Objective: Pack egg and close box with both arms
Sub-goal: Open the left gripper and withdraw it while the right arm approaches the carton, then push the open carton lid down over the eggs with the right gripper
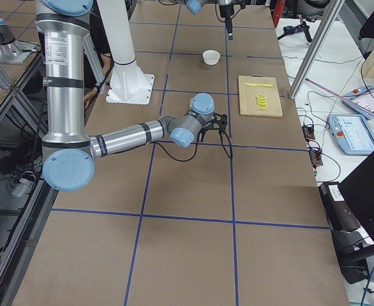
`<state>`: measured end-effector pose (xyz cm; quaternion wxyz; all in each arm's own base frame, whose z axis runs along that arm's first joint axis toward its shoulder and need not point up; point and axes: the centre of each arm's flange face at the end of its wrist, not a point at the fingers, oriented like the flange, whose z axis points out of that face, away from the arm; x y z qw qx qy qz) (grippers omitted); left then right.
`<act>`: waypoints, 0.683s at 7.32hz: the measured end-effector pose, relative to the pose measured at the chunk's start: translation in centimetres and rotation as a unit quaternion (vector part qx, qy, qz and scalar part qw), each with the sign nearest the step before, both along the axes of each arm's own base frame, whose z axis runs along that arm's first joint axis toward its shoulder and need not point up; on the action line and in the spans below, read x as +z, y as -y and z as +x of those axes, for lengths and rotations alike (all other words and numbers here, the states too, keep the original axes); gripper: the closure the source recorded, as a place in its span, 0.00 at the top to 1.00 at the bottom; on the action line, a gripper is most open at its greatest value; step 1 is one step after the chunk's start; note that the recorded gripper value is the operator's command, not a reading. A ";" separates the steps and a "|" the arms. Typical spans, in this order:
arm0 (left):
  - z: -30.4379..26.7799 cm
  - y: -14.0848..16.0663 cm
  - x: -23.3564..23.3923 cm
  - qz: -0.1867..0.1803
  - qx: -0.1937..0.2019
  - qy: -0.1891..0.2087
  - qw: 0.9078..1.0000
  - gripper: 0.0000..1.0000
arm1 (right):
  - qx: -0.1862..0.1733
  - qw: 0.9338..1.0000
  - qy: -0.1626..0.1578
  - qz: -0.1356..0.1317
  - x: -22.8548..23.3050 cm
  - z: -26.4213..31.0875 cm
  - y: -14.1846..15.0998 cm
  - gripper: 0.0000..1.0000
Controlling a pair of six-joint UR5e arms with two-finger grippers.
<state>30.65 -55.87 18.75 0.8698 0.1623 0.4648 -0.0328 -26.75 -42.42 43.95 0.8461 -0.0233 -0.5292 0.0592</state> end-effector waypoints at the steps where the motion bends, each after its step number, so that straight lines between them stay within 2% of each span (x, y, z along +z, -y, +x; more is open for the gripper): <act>1: -3.0 1.2 2.7 0.022 0.003 0.029 0.999 1.00 | -0.006 1.000 0.009 0.001 -2.4 -3.4 -1.0 0.00; 3: -9.1 3.3 7.8 0.058 0.010 0.084 0.995 1.00 | -0.009 1.000 0.012 0.016 -7.3 -10.6 -2.3 0.00; 5: -15.0 4.6 12.2 0.087 0.022 0.133 0.987 1.00 | -0.009 1.000 0.004 0.022 -14.4 -16.0 -1.3 0.00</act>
